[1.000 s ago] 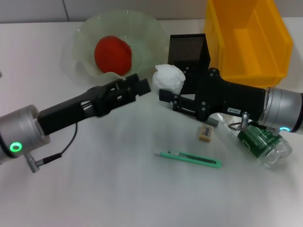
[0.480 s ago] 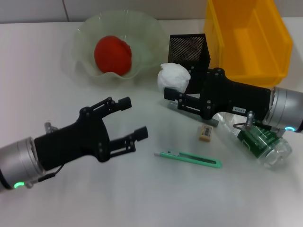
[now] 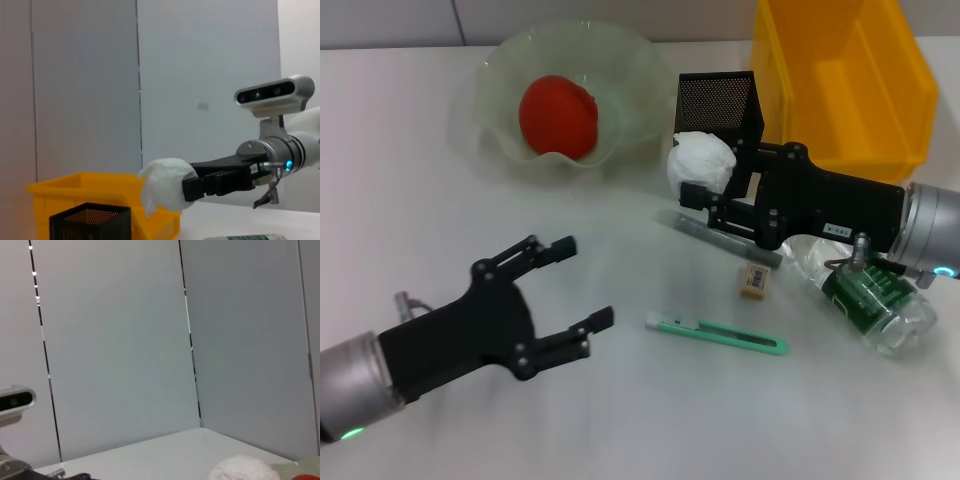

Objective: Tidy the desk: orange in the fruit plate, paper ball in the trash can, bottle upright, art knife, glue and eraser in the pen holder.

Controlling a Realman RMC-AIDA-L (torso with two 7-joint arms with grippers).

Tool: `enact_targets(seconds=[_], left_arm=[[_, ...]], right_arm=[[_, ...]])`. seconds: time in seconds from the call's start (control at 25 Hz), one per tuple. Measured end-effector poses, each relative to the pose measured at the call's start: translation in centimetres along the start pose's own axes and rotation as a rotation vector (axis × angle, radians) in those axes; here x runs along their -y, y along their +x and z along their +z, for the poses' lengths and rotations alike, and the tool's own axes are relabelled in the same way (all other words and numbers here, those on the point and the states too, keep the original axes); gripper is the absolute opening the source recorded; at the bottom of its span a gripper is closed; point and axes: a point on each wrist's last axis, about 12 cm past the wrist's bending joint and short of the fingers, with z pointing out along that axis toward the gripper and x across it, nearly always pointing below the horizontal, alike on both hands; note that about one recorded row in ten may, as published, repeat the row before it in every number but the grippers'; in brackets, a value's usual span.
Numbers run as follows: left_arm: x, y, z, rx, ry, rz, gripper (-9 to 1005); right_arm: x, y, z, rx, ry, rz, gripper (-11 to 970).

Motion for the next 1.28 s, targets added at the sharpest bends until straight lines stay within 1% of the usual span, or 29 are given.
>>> enact_targets(seconds=[0.04,0.08,0.16,0.28,0.36,0.4,0.52,0.96,1.28], left_arm=[[0.1,0.0,-0.5,0.004,-0.006,-0.009,815],[0.1,0.0,-0.5,0.004,-0.006,-0.009,815],[0.3,-0.1,-1.9,0.012,-0.021,-0.038,814],[0.2,-0.2,-2.5,0.014,-0.021,-0.049,814],[-0.1,-0.6,-4.2,0.010,-0.020,-0.075,814],[0.0,-0.5,-4.4,0.006,-0.023,-0.076,814],[0.1,-0.4,-4.7,-0.001,-0.030,-0.066,814],[0.2,-0.4,-4.5,-0.010,-0.012,-0.064,813],[0.5,-0.2,-4.5,-0.023,0.003,-0.069,814]], right_arm=[[0.0,0.0,-0.1,0.000,0.002,0.000,516],[0.0,0.0,-0.1,0.000,0.004,0.000,516],[0.0,0.1,-0.2,0.002,0.004,0.001,516],[0.0,0.1,-0.3,0.002,0.006,0.000,516],[0.0,0.1,-0.4,0.002,0.007,0.001,516],[0.0,0.1,-0.4,0.002,0.007,0.002,516],[0.0,0.0,-0.6,0.001,0.009,0.006,516],[0.0,-0.1,-0.6,0.002,-0.001,0.012,515],[0.0,-0.1,-0.7,0.001,-0.001,0.012,515]])
